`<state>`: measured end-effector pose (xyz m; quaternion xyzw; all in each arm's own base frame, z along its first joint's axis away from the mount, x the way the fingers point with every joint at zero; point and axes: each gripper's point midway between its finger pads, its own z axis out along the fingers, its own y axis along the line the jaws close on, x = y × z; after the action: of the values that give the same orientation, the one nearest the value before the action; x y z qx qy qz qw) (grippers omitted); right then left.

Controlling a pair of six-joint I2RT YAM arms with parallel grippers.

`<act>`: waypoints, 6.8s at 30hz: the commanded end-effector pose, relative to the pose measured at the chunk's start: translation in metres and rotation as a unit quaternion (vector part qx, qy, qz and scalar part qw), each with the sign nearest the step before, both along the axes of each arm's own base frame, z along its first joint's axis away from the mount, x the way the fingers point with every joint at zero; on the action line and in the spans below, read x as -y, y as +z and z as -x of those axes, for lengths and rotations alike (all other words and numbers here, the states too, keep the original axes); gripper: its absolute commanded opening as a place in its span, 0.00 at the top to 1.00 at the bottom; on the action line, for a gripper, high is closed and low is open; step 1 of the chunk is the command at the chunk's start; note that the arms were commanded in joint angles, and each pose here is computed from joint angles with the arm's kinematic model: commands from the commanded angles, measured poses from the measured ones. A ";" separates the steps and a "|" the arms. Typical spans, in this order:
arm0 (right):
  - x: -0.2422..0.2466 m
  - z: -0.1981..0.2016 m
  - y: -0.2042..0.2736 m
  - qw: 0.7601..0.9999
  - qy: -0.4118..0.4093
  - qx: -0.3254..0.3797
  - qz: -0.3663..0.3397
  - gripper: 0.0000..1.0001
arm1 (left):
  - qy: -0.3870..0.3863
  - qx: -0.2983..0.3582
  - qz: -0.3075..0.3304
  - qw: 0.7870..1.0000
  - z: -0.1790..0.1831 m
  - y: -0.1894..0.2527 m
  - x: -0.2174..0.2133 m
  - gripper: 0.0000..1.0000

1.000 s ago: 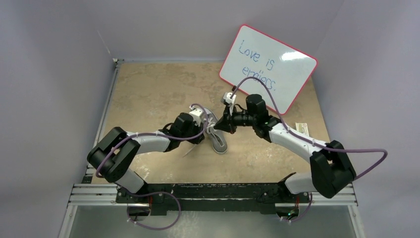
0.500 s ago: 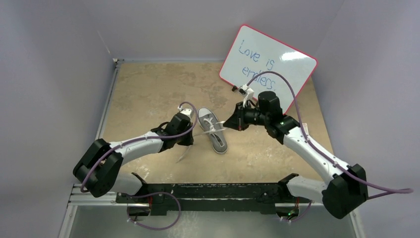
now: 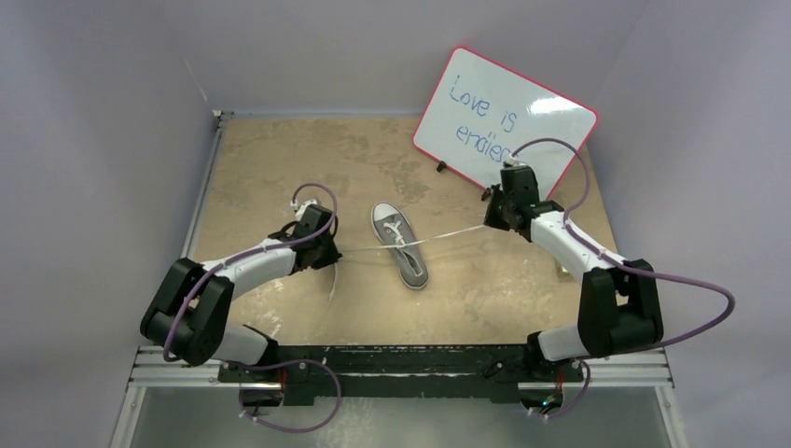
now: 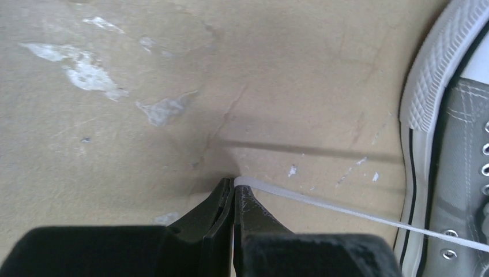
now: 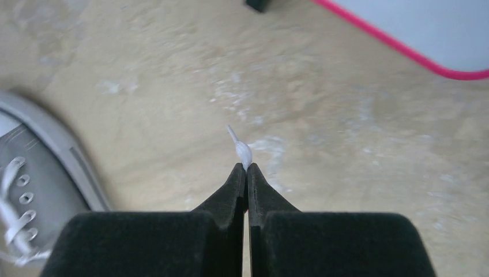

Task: Tie the shoes

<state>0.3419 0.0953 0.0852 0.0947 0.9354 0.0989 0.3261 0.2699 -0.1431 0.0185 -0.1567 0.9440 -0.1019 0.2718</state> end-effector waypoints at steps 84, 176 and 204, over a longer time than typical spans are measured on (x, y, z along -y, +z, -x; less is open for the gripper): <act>-0.066 0.034 0.082 0.970 0.179 0.067 -0.150 1.00 | -0.372 0.335 0.089 0.861 -0.041 0.131 0.126 1.00; -0.167 0.035 0.127 0.876 0.440 0.116 -0.160 0.25 | -0.521 0.296 0.158 0.785 -0.005 0.102 0.172 1.00; -0.275 0.125 0.046 0.359 0.822 0.315 0.310 0.47 | -0.555 0.188 0.225 0.778 -0.027 0.072 0.176 1.00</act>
<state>0.1915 0.3605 0.1314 -0.8397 0.3691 0.1387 0.3734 0.2926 -0.3148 0.0773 0.3445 0.7666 -0.4602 0.2859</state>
